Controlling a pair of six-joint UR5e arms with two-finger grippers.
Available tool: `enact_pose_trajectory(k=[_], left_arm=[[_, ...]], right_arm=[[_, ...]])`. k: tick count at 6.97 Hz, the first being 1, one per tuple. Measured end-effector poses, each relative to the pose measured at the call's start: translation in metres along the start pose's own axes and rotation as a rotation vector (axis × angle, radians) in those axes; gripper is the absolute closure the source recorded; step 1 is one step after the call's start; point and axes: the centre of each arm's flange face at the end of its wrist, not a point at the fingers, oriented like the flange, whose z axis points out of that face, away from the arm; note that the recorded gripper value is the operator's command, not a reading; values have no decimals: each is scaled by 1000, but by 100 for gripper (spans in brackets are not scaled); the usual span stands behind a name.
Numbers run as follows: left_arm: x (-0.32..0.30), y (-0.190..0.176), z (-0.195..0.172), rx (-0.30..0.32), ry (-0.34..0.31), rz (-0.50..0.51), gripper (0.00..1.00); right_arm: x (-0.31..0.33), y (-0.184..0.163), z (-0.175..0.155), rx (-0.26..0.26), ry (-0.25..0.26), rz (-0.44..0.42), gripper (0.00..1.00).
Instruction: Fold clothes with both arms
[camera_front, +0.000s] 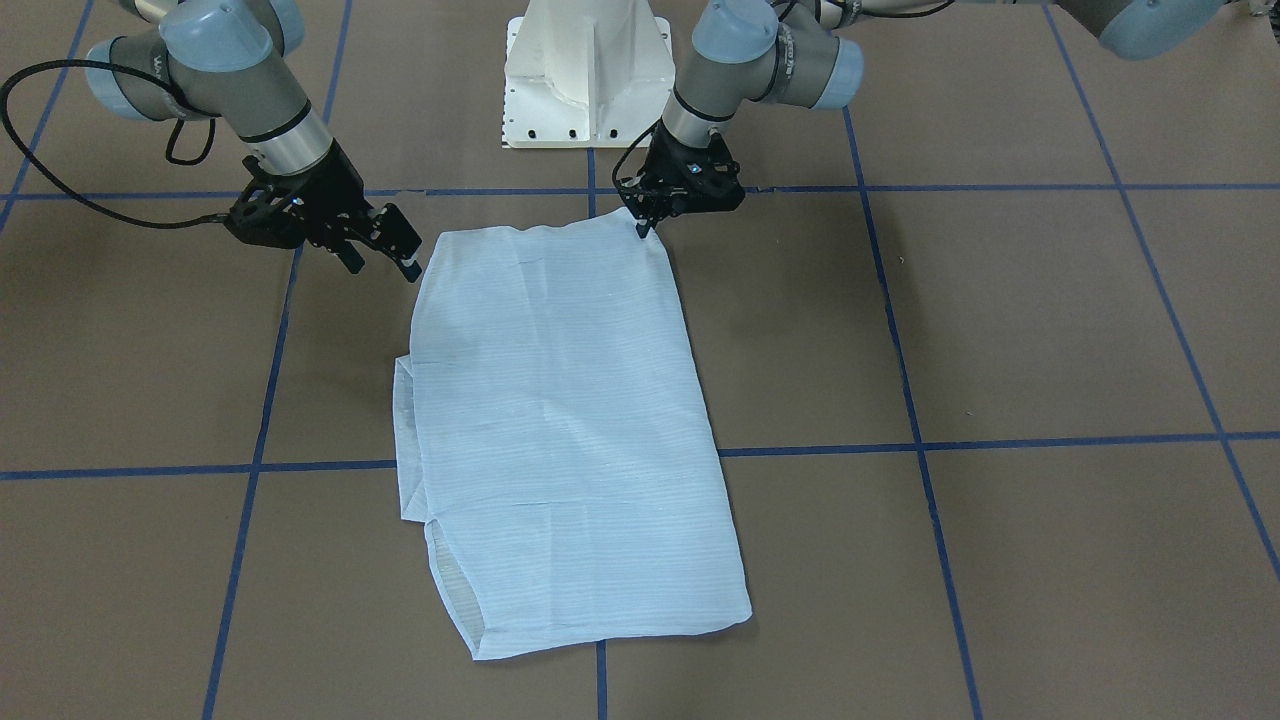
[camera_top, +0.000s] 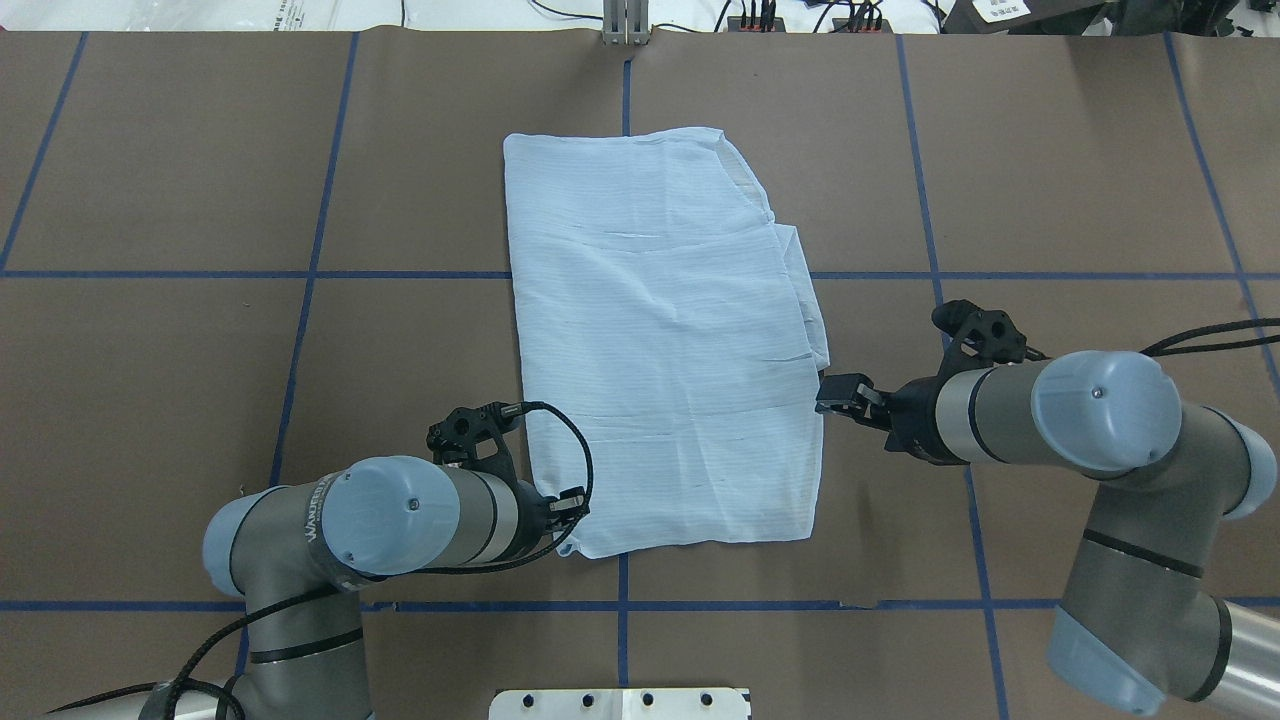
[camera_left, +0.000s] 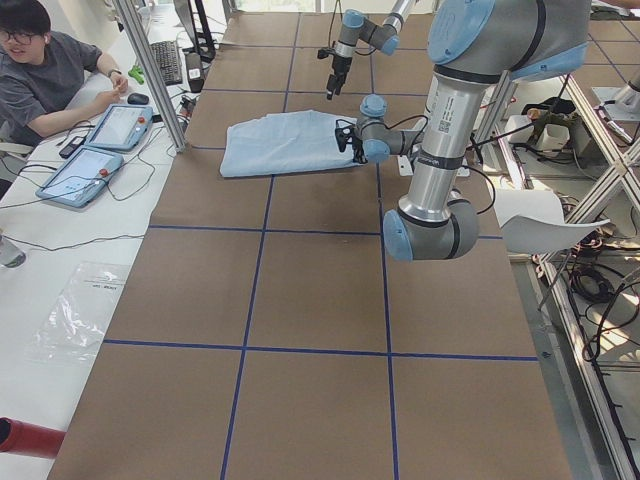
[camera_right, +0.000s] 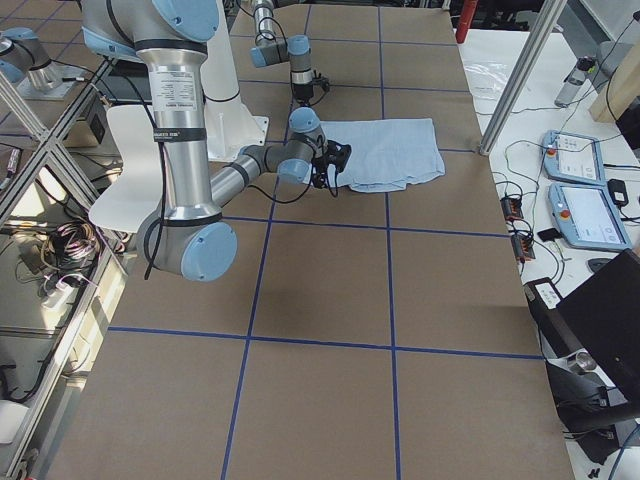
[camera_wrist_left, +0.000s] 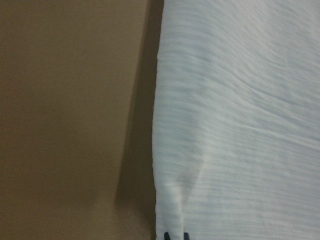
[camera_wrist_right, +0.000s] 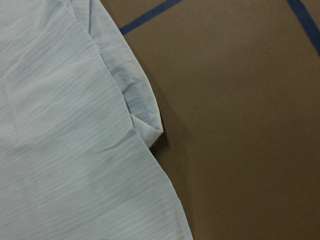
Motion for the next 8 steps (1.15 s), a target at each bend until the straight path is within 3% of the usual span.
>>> enact_pose_trajectory(k=[2, 4, 6, 8], left_arm=[[2, 0, 0, 0, 2, -1, 100], [2, 0, 0, 0, 3, -1, 100], [3, 1, -1, -1, 4, -1, 100], [3, 1, -2, -1, 6, -1, 100]], right_arm=[[-10, 56, 18, 48, 63, 164, 13], [-65, 119, 38, 100, 148, 299, 13], [-86, 147, 55, 141, 167, 344, 13], [-88, 149, 60, 158, 167, 352, 16]])
